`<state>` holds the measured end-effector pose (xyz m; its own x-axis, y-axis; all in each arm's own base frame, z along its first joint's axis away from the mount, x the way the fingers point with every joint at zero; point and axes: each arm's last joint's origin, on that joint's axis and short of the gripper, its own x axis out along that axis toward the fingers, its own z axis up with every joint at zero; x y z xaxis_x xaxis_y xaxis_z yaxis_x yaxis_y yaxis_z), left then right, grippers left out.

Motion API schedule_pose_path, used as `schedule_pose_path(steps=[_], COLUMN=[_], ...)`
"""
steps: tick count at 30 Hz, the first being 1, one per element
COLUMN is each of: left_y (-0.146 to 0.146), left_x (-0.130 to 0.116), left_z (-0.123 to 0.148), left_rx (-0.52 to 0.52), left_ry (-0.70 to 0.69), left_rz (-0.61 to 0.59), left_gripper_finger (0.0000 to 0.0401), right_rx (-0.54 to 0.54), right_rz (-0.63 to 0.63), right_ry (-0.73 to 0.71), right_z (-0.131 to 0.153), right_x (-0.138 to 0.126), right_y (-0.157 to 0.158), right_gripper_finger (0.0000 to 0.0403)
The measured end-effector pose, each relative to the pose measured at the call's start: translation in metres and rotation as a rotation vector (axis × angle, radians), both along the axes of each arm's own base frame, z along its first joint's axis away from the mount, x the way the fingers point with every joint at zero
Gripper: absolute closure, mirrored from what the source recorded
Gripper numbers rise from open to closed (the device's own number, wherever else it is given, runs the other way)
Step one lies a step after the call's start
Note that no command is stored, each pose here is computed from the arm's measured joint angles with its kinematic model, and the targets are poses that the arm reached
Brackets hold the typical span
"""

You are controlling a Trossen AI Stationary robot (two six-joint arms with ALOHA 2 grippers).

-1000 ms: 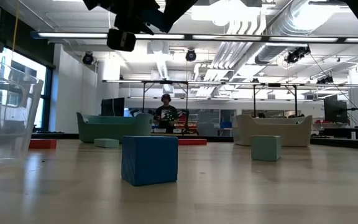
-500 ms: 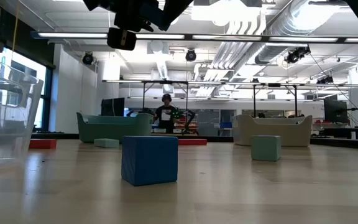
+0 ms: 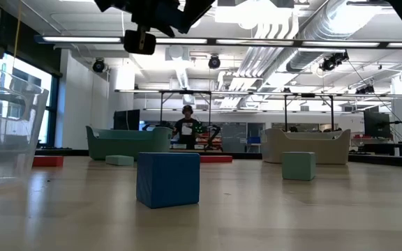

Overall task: Sort & place blocks by color
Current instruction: Put the blue block into the green bin

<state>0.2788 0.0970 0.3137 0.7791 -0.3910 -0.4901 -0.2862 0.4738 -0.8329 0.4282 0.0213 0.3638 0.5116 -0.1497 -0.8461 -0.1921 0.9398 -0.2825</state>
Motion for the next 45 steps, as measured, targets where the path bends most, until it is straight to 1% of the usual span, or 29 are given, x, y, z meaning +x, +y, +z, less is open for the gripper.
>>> schedule_pose_path(steps=[6,7,13,16,19,26,31,45], left_y=[-0.001,-0.002,-0.004,-0.003,-0.003,0.006,0.018,0.051], left_x=[0.001,0.001,0.002,0.002,0.002,-0.002,-0.007,-0.034], left_z=[0.0,0.0,0.001,0.0,0.0,-0.002,-0.004,-0.017], left_rx=[-0.001,0.0,0.036,0.045,0.063,0.103,0.169,0.378], left_ry=[-0.001,-0.002,-0.025,-0.021,-0.018,0.006,0.032,0.279], left_rz=[-0.005,-0.008,-0.025,-0.022,-0.011,0.027,0.093,0.298], left_gripper_finger=[0.0363,0.0364,0.0366,0.0367,0.0367,0.0367,0.0367,0.0367], right_rx=[0.021,0.02,0.016,-0.026,-0.081,-0.16,-0.228,-0.197], right_rz=[0.014,0.015,0.046,0.025,-0.003,-0.055,-0.099,-0.231], right_ry=[0.0,0.0,-0.013,-0.009,0.023,0.111,0.151,0.248], right_z=[0.0,0.0,0.001,0.001,0.0,-0.003,-0.004,-0.007], right_x=[0.0,0.0,0.001,0.0,-0.002,-0.01,-0.014,-0.025], right_y=[0.0,0.0,0.001,0.001,-0.001,-0.006,-0.015,-0.056], right_gripper_finger=[0.0296,0.0291,0.0212,0.0182,0.0165,0.0159,0.0159,0.0158])
